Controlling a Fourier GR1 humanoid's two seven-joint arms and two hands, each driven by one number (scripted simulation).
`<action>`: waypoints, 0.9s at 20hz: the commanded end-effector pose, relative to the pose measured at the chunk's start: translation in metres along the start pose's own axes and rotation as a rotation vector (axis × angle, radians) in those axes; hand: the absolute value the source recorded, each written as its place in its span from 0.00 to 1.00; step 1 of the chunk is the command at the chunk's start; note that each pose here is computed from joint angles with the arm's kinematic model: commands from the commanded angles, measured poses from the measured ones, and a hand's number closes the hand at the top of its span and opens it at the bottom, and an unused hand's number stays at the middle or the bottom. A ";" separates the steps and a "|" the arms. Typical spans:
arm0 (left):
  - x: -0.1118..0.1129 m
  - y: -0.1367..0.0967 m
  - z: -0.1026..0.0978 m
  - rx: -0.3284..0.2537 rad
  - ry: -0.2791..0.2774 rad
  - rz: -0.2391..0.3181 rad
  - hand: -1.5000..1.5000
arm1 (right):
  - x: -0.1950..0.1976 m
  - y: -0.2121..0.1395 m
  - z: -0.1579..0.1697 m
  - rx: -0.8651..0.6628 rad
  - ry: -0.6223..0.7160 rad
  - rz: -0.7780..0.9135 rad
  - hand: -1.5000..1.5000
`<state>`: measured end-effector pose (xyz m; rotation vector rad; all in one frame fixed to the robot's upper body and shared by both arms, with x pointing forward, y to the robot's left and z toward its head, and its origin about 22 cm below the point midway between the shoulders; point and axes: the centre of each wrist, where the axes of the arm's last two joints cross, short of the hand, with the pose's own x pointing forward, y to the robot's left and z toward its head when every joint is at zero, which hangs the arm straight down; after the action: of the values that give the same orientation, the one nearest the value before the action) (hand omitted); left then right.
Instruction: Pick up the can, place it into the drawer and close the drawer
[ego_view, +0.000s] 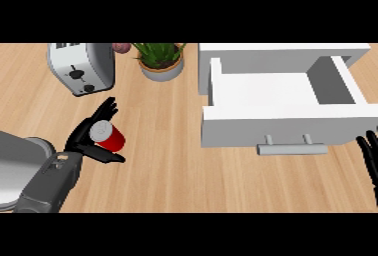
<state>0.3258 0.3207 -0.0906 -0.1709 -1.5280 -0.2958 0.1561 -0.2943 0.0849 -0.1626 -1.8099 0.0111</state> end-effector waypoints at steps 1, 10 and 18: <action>0.002 -0.019 -0.010 -0.034 -0.015 0.008 0.00 | 0.012 -0.012 -0.002 -0.002 0.011 -0.002 0.00; 0.010 -0.031 -0.027 -0.089 -0.028 0.118 1.00 | 0.013 -0.022 -0.007 -0.023 -0.008 -0.009 0.00; -0.005 -0.025 -0.004 0.271 -0.052 0.123 1.00 | 0.004 -0.005 0.013 -0.029 -0.001 -0.001 0.00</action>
<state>0.3339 0.2913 -0.0867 -0.2099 -1.5732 -0.1588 0.1453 -0.2976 0.0849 -0.1659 -1.8114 -0.0125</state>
